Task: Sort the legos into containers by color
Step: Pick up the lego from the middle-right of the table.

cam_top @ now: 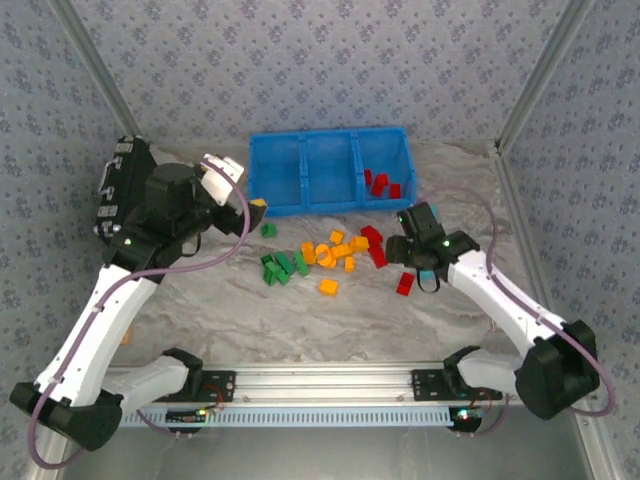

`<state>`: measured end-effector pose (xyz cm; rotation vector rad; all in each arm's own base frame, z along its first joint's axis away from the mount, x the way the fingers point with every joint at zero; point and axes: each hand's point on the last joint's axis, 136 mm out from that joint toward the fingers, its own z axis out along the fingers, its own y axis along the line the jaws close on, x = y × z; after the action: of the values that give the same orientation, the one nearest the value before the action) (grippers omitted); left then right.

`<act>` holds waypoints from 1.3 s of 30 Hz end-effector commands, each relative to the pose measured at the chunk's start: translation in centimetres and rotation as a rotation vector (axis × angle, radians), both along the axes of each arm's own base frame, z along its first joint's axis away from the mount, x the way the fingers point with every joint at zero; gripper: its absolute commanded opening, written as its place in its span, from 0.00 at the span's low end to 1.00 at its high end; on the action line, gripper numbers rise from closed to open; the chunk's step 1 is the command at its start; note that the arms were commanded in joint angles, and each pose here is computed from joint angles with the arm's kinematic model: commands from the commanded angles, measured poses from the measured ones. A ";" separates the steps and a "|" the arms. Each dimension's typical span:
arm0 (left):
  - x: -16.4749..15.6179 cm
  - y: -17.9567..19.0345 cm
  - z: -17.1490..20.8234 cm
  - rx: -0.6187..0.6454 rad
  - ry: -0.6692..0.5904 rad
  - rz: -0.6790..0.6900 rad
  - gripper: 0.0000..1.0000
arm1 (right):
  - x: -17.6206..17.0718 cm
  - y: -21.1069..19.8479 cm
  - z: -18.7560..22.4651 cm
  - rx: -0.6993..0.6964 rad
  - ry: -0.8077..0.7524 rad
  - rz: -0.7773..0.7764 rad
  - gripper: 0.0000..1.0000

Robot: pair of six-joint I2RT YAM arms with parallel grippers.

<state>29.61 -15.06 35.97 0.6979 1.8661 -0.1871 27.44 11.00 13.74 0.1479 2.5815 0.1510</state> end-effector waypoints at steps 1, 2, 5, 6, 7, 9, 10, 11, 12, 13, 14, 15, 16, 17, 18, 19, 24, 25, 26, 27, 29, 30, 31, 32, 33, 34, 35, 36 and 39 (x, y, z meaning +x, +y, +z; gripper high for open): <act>-0.7 -0.2 0.2 -0.013 -0.008 -0.018 1.00 | -3.2 -0.9 -2.1 0.037 0.058 -0.138 0.63; -0.8 -0.2 0.3 -0.015 -0.010 -0.018 1.00 | -3.9 -1.0 -2.8 0.050 0.070 -0.162 0.63; -0.9 -0.1 0.4 -0.019 -0.021 -0.018 1.00 | -5.7 -1.3 -5.2 0.094 0.101 -0.238 0.63; -1.0 -0.1 0.5 -0.021 -0.025 -0.017 1.00 | -6.1 -1.4 -5.8 0.102 0.107 -0.258 0.63; -1.0 -0.1 0.5 -0.021 -0.026 -0.017 1.00 | -6.4 -1.7 -6.2 0.100 0.111 -0.278 0.63; -1.1 -0.1 0.6 -0.021 -0.029 -0.018 1.00 | -6.7 -2.3 -6.6 0.088 0.116 -0.308 0.64; -1.1 0.0 0.6 -0.020 -0.032 -0.017 1.00 | -6.7 -2.4 -6.8 0.084 0.118 -0.321 0.64; -1.1 0.0 0.6 -0.018 -0.034 -0.015 1.00 | -6.7 -2.6 -6.9 0.082 0.121 -0.328 0.65; -1.1 0.1 0.5 -0.016 -0.035 -0.013 1.00 | -6.6 -2.6 -7.1 0.083 0.128 -0.329 0.65; -1.1 0.2 0.6 -0.014 -0.037 -0.012 1.00 | -6.4 -2.7 -7.3 0.082 0.131 -0.333 0.66; -1.1 0.2 0.6 -0.014 -0.039 -0.008 1.00 | -6.1 -2.7 -7.6 0.084 0.135 -0.330 0.66; -1.1 0.2 0.5 -0.013 -0.037 -0.009 1.00 | -5.7 -2.5 -7.7 0.093 0.134 -0.324 0.66; -1.1 0.2 0.5 -0.012 -0.036 -0.011 1.00 | -5.4 -2.4 -8.0 0.097 0.138 -0.315 0.66; -1.1 0.2 0.4 -0.012 -0.036 -0.011 1.00 | -4.9 -2.1 -8.1 0.104 0.131 -0.306 0.66; -1.1 0.2 0.4 -0.013 -0.039 -0.011 1.00 | -4.7 -2.0 -8.3 0.105 0.135 -0.299 0.66; -1.1 0.2 0.3 -0.010 -0.038 -0.009 1.00 | -4.4 -2.0 -8.6 0.100 0.143 -0.299 0.66; -0.7 0.4 -0.1 0.009 -0.034 0.003 1.00 | -3.2 -2.2 -9.6 0.094 0.160 -0.299 0.66; -0.7 0.4 -0.1 0.012 -0.033 0.006 1.00 | -2.9 -2.2 -9.8 0.093 0.164 -0.296 0.66; -0.6 0.4 -0.3 0.016 -0.031 0.007 1.00 | -2.7 -2.2 -10.0 0.092 0.172 -0.296 0.66; -0.5 0.4 -0.4 0.020 -0.029 0.008 1.00 | -2.5 -2.2 -10.2 0.088 0.180 -0.290 0.66; -0.3 0.4 -0.6 0.028 -0.025 0.012 1.00 | -2.3 -2.2 -10.7 0.074 0.199 -0.280 0.63; -0.2 0.4 -0.8 0.033 -0.021 0.014 1.00 | -2.2 -2.1 -10.9 0.070 0.205 -0.275 0.61; -0.1 0.4 -0.9 0.037 -0.018 0.014 1.00 | -2.1 -2.1 -11.2 0.065 0.215 -0.270 0.58; 0.0 0.4 -1.0 0.040 -0.017 0.016 1.00 | -1.9 -2.0 -11.3 0.063 0.220 -0.267 0.55; 0.1 0.5 -1.1 0.044 -0.014 0.018 1.00 | -1.9 -2.0 -11.5 0.058 0.225 -0.265 0.52; 0.2 0.5 -1.2 0.047 -0.013 0.020 1.00 | -1.7 -2.0 -11.6 0.057 0.230 -0.262 0.50; 0.3 0.5 -1.3 0.051 -0.011 0.023 1.00 | -1.7 -2.0 -11.8 0.052 0.238 -0.260 0.48; 0.4 0.5 -1.4 0.054 -0.008 0.024 1.00 | -1.6 -2.0 -12.0 0.048 0.244 -0.257 0.47; 0.8 0.7 -1.8 0.058 0.000 0.033 1.00 | -1.3 -2.0 -12.2 0.036 0.256 -0.249 0.42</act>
<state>29.94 -14.57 33.99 0.7043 1.9040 -0.1344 24.88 8.23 1.71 0.5678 2.7900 0.0519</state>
